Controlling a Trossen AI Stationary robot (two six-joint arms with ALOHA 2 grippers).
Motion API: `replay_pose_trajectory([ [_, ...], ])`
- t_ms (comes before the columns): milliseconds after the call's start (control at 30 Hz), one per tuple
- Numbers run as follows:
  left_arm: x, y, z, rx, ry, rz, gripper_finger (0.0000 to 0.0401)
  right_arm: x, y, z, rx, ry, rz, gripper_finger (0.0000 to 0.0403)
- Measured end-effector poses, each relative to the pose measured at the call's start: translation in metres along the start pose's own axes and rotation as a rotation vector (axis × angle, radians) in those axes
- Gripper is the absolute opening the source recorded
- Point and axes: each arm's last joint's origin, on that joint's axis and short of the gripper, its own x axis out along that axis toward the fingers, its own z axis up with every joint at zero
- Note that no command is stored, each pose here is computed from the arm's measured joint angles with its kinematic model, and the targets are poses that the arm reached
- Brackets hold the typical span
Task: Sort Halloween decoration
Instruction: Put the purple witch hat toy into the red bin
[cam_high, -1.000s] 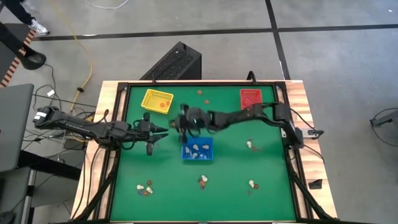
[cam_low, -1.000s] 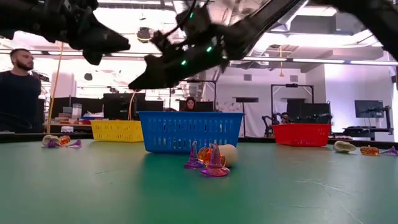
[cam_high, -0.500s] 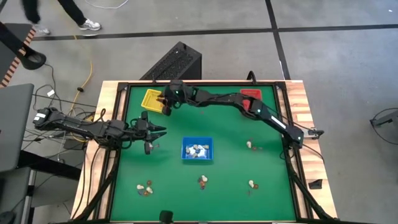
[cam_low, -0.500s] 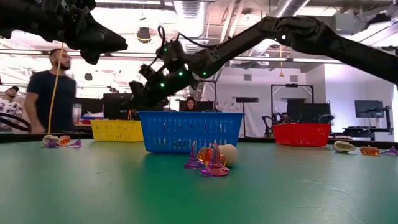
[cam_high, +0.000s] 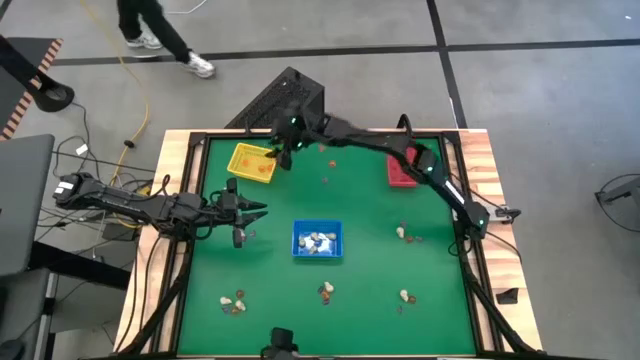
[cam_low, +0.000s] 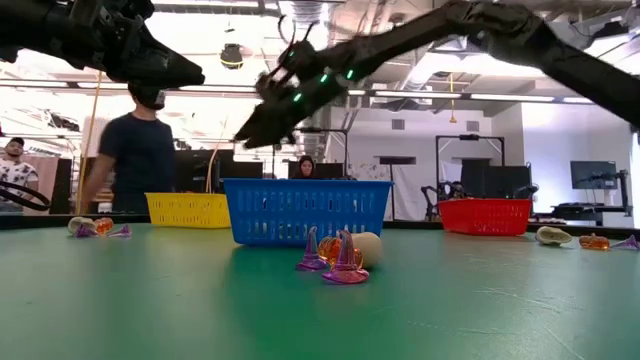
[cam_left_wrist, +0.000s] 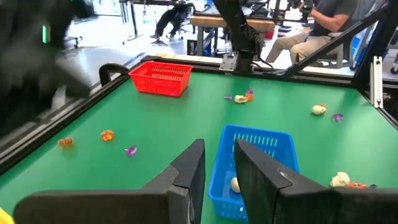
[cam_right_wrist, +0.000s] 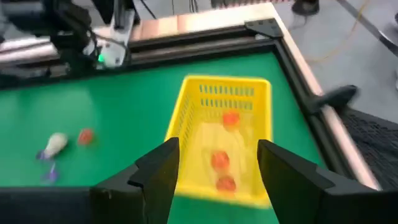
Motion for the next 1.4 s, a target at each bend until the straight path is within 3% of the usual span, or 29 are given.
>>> replay_pose_trajectory([
  [233,0.000,0.000,0.000,-0.029,-0.001,0.007,0.0074,-0.091,0.018,0.022,-0.040,0.302,0.040,0.0244],
  [333,0.000,0.000,0.000,-0.037,-0.001,0.007,0.0074,-0.128,0.036,0.016,-0.020,0.466,0.136,0.0241],
  [467,0.001,0.000,0.000,-0.040,-0.007,0.012,0.0074,-0.164,0.054,-0.001,0.039,0.539,0.202,0.0235],
  [633,0.014,0.001,0.000,-0.045,0.017,0.066,0.0074,-0.207,0.077,-0.042,0.123,0.462,0.153,0.0225],
  [833,0.066,0.000,0.005,-0.026,0.167,0.155,0.0074,-0.239,0.130,-0.113,0.161,0.282,0.087,0.0221],
  [967,0.103,-0.001,0.003,0.067,0.267,0.188,0.0074,-0.254,0.167,-0.153,0.124,0.094,0.078,0.0221],
  [1133,0.137,0.007,0.008,0.063,0.293,0.237,0.0074,-0.265,0.200,-0.188,0.071,-0.141,0.094,0.0220],
  [1233,0.151,0.014,0.011,0.036,0.346,0.207,0.0074,-0.268,0.211,-0.203,0.047,-0.168,0.118,0.0220],
  [1400,0.166,0.022,0.013,-0.057,0.468,0.052,0.0074,-0.266,0.221,-0.221,0.014,-0.111,0.136,0.0220],
])
